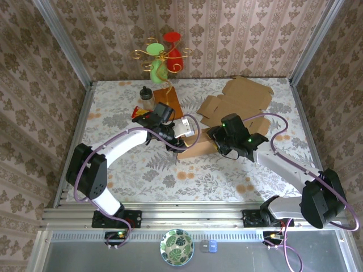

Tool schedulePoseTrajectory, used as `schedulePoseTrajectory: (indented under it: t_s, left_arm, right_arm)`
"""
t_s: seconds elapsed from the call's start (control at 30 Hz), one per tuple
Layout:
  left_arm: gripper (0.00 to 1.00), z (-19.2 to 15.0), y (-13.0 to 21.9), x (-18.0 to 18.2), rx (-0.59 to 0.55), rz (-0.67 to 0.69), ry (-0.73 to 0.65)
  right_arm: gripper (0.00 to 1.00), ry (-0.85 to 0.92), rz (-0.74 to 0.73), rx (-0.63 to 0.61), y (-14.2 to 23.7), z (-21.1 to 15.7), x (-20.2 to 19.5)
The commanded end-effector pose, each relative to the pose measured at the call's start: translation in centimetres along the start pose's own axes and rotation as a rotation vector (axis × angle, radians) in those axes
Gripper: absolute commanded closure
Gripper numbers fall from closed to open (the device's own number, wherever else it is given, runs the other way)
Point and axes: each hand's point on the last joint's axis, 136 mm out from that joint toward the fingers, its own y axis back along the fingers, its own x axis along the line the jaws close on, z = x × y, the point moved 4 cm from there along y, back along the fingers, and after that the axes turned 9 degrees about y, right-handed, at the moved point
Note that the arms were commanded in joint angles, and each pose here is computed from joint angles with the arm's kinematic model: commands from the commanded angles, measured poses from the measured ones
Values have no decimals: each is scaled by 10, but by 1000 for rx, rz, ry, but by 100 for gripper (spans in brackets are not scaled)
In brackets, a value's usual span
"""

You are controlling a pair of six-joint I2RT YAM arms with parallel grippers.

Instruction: Fold the paper box

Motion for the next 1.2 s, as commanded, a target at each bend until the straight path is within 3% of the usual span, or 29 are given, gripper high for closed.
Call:
schedulePoseTrajectory:
  t_s: [0.0, 0.2, 0.43, 0.57, 0.7, 0.87, 1.03, 1.17]
  left_arm:
    - [51, -5, 0, -8, 27, -5, 15]
    - [49, -3, 0, -9, 19, -3, 7]
    - [50, -1, 0, -10, 11, -3, 0]
    - [52, -1, 1, -11, 9, -1, -7]
    - [59, -2, 2, -13, 7, -6, -20]
    - [59, -1, 4, -14, 3, -5, -37]
    - [59, -3, 6, -16, 10, -15, -55]
    - [59, -5, 8, -18, 17, -19, -66]
  right_arm:
    - [55, -12, -84, -5, -6, -1, -15]
    - [62, -45, -167, 22, -12, -7, -38]
    - [68, -49, -173, 36, -14, -8, -34]
    - [69, -46, -166, 49, -13, -9, -30]
    - [62, 42, -139, 29, 4, -2, -16]
    - [57, 344, -38, -57, 43, 19, 10]
    - [56, 787, 134, -124, 84, 45, 26]
    - [61, 1142, 78, -119, 95, 56, 23]
